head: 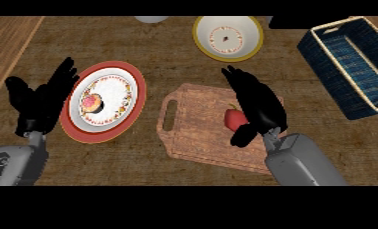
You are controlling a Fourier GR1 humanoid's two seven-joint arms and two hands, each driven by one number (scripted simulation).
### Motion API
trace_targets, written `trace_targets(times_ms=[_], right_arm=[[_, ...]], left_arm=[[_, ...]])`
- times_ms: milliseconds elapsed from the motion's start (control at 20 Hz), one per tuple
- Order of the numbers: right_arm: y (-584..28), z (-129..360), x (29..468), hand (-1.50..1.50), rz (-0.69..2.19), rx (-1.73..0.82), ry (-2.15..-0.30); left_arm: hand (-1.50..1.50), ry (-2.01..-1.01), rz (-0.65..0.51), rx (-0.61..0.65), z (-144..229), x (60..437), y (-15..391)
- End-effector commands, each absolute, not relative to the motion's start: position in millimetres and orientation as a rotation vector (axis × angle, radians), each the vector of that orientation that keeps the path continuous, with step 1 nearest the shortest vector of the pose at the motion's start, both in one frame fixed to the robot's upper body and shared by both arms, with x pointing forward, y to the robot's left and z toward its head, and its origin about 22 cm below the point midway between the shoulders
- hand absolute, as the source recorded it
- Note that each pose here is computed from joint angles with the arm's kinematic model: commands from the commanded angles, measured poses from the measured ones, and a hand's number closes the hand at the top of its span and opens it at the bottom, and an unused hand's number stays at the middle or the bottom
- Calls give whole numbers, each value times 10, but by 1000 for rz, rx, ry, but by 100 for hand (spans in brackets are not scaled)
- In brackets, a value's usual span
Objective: Pick the bell pepper from the cutting board and place it in the basket
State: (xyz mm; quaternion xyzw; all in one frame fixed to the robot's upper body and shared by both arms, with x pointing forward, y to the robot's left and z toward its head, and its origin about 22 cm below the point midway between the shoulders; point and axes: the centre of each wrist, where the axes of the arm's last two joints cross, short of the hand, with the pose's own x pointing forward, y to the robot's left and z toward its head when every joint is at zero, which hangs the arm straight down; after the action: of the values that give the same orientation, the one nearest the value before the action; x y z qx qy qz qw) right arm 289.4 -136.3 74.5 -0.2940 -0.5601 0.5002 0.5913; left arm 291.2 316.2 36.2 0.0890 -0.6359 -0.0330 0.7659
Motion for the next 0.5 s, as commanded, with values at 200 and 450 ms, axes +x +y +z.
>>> trace_targets(times_ms=[200, 450], right_arm=[[-1636, 333, 2894, -150, 1224, -703, -1208], [-1582, 559, 3133, -150, 1228, -673, -1229]], left_arm=[[0, -1369, -82, 189, 457, 2888, 3138], [0, -1394, -96, 213, 407, 2880, 3248]])
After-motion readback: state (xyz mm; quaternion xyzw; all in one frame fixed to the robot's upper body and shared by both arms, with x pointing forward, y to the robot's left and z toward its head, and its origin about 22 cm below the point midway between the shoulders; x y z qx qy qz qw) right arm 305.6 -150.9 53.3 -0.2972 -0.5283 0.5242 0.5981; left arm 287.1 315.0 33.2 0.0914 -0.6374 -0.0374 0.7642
